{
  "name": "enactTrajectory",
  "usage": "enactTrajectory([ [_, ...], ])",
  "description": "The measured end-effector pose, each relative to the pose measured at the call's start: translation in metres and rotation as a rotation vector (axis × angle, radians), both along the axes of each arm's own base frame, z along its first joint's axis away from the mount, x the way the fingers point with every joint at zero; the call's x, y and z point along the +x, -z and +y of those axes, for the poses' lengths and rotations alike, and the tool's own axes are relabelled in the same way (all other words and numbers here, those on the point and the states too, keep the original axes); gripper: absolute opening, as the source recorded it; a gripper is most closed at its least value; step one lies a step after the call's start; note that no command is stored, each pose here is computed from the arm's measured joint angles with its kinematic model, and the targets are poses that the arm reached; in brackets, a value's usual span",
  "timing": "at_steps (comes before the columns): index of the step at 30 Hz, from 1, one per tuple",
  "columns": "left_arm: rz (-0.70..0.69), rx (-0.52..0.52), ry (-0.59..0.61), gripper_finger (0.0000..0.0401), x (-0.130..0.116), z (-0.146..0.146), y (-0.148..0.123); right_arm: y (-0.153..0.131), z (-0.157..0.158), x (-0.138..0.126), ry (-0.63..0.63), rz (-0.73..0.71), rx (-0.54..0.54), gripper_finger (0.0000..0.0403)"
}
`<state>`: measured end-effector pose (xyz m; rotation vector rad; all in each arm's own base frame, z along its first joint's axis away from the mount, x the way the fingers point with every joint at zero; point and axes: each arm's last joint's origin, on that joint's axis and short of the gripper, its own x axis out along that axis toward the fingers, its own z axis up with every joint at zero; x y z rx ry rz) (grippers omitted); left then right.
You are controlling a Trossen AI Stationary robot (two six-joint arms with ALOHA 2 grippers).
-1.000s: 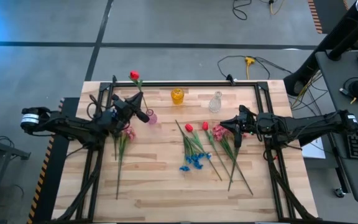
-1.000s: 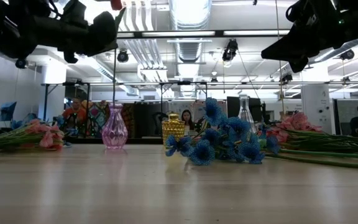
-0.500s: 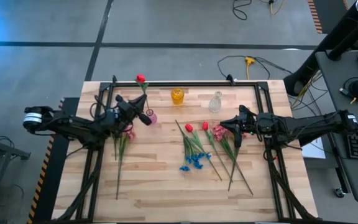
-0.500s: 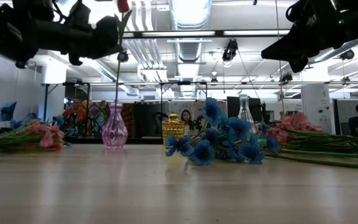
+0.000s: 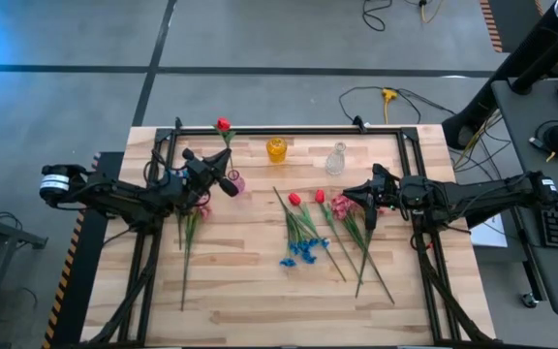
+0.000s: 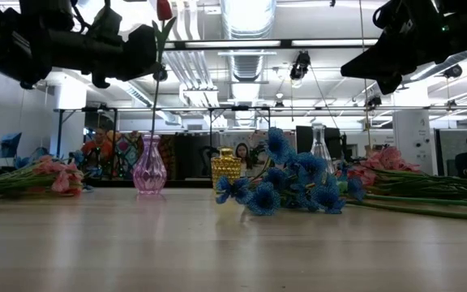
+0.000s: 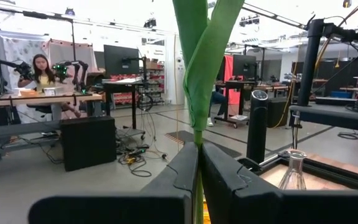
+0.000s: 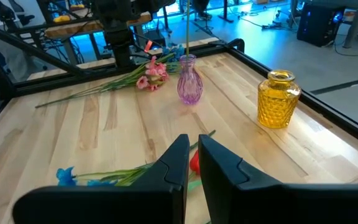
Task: Sort flowers into vase by color
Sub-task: Put the left red flower into the violet vase
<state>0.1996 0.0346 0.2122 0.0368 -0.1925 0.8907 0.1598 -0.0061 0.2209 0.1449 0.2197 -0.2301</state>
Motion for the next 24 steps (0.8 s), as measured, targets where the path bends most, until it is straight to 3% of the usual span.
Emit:
enactTrajectory([
  [24,0.011,-0.001,0.0,0.0,0.0,0.0,0.0018,0.0,0.0,0.0,0.0,0.0,0.0,0.0029],
])
